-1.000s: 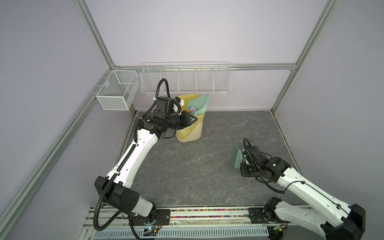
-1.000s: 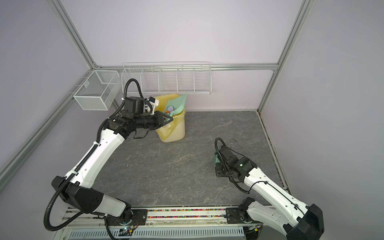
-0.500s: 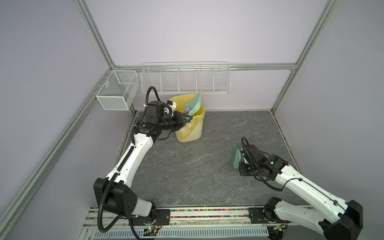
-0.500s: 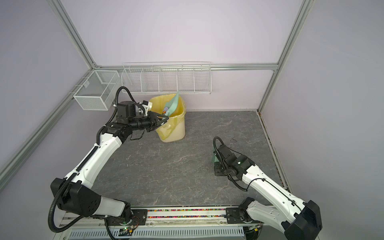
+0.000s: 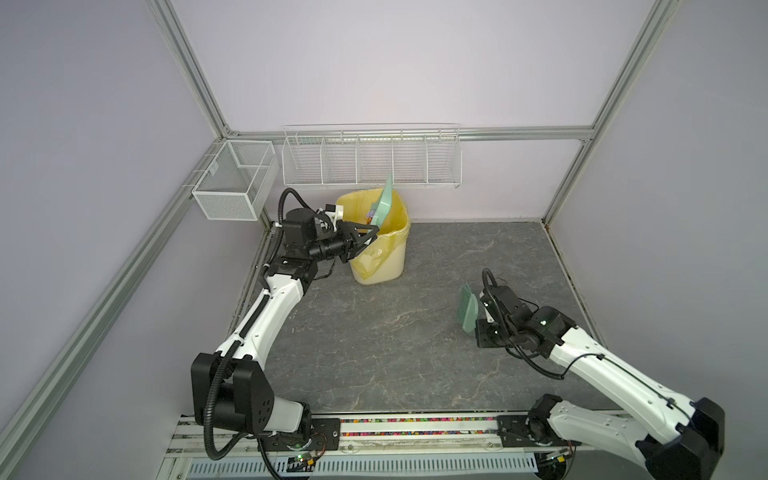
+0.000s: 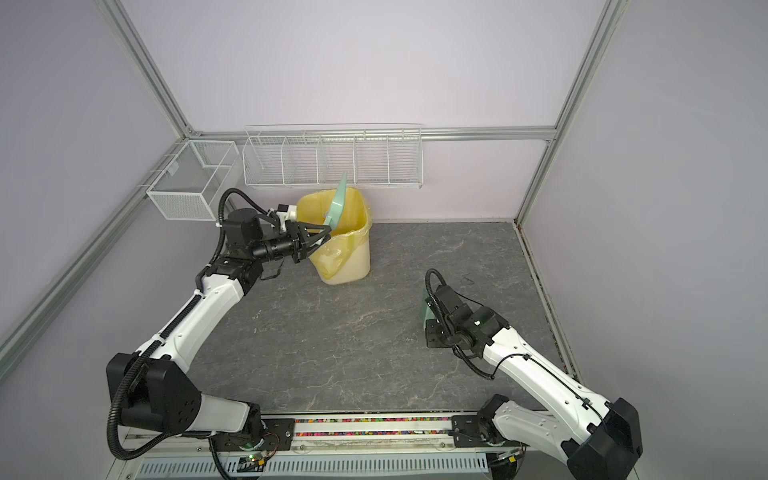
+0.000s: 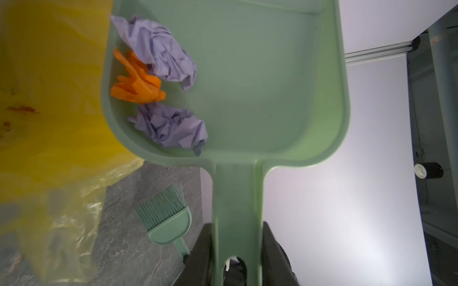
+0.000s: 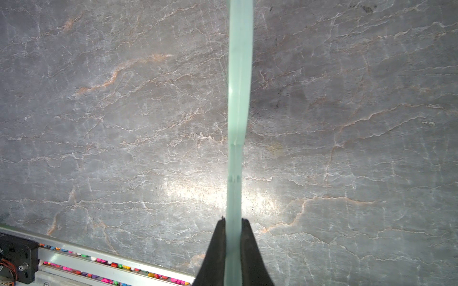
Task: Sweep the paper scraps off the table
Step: 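Tilt the dustpan over the bin with the left gripper to empty it, then lower the empty dustpan from the bin toward the table with the left gripper, then bring the brush onto the dustpan with the right gripper while the left holds it, then open both grippers to release the stacked dustpan and brush on the table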
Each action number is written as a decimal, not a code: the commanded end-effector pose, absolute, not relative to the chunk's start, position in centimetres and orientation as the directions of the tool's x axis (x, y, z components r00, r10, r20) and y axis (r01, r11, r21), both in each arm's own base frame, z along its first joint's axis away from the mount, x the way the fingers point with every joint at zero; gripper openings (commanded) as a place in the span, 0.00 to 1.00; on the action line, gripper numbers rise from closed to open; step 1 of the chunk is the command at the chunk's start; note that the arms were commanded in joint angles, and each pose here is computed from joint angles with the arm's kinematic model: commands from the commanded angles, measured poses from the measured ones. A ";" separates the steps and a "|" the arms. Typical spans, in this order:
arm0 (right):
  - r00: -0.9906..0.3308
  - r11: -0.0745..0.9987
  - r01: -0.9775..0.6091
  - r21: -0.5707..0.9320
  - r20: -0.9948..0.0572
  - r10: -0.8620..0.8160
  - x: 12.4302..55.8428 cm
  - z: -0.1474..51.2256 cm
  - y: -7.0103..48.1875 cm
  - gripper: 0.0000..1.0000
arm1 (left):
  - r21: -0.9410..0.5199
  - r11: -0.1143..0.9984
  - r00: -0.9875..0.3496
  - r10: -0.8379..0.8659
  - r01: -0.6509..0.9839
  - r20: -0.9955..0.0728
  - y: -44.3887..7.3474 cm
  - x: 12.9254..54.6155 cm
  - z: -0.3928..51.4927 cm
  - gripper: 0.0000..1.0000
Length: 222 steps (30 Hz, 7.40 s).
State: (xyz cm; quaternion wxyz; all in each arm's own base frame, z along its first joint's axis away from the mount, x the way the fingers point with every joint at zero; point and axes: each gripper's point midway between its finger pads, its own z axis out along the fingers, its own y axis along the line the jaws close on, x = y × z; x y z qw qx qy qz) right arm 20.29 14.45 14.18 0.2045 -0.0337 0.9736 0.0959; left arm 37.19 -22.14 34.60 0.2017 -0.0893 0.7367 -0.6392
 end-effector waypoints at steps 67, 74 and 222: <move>-0.862 0.986 -0.039 0.162 -0.505 0.049 21.2 17.8 11.7 0.07 | -0.980 -0.007 -0.939 -0.287 0.200 -0.189 -24.9 31.4 38.1 0.00; -0.864 0.984 -0.027 0.174 -0.500 0.064 22.3 18.2 10.5 0.07 | -0.927 0.215 -0.910 -0.221 0.306 -0.352 -26.8 28.2 38.2 0.00; -0.862 0.898 -0.083 0.433 -0.483 0.153 30.3 16.9 13.1 0.89 | -0.192 0.935 -0.738 0.098 0.298 -0.668 -29.3 26.3 16.3 0.99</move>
